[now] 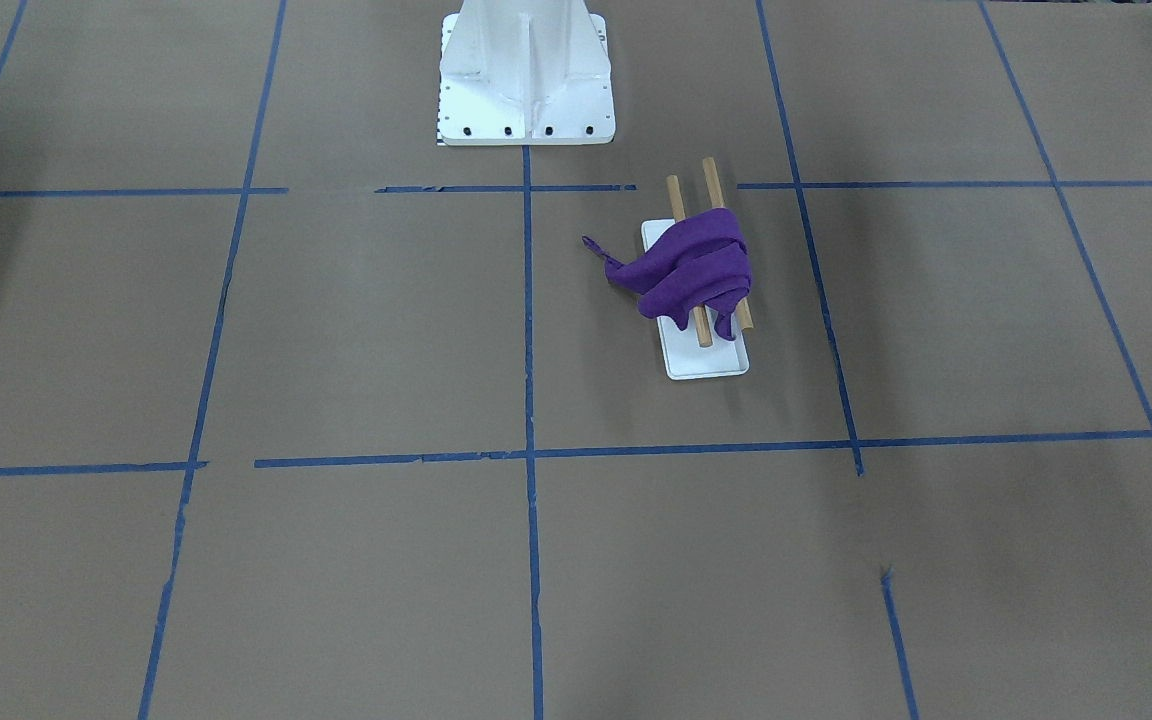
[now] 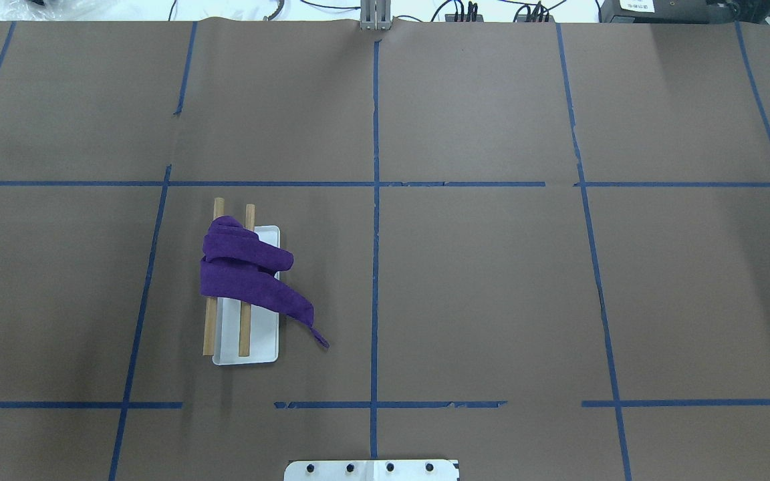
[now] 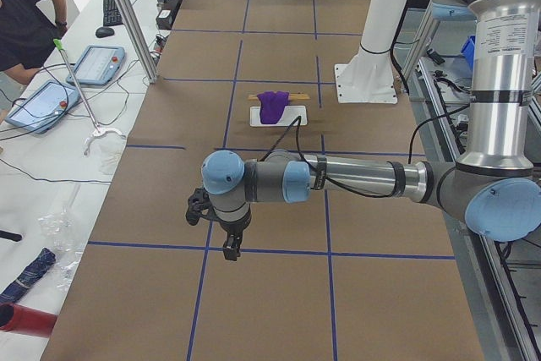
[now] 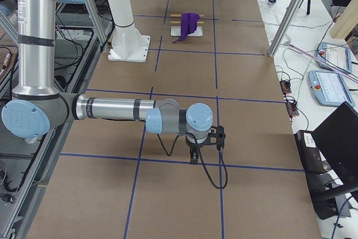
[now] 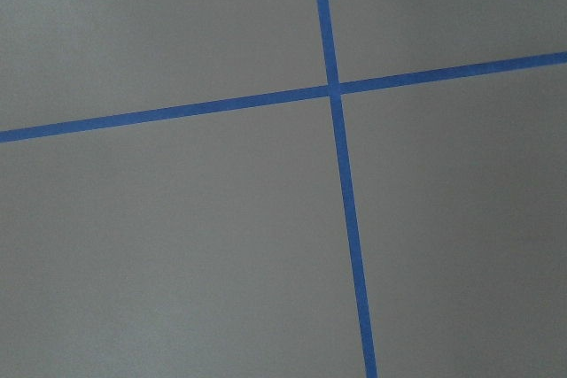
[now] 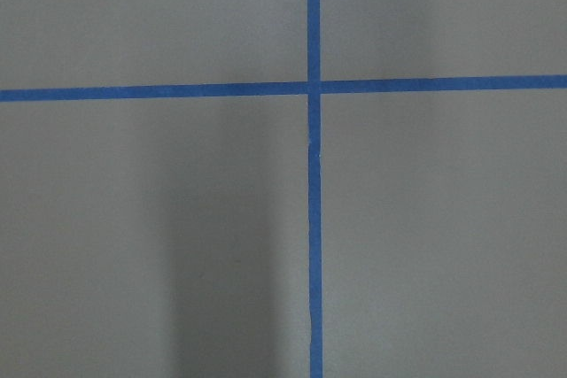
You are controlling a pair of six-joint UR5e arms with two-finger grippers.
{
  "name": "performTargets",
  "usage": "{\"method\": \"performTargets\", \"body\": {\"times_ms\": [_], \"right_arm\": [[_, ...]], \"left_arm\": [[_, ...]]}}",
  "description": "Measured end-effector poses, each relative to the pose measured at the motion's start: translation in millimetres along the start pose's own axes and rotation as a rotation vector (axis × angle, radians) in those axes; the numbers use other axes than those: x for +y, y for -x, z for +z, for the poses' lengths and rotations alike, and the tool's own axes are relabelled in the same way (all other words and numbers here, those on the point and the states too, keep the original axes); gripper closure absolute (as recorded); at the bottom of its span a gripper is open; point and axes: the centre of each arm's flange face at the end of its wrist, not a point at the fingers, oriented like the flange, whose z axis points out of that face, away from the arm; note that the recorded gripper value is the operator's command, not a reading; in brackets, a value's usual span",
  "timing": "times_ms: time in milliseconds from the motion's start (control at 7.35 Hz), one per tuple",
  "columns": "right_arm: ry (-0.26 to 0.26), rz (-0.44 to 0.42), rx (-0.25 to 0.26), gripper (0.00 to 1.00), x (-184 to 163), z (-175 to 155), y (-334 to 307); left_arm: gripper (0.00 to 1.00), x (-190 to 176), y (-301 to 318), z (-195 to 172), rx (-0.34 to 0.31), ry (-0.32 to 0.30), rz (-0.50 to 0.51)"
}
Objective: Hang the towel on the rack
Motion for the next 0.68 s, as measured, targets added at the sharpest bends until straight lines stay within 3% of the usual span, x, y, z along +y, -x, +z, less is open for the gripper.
{"method": "performTargets", "body": {"times_ms": [680], "right_arm": [[-0.008,0.008,-0.004,0.0,1.9,-4.6,3.5]], "left_arm": [[0.0,-2.2,-2.3,-2.8,-0.001,-0.006,-0.003]]}}
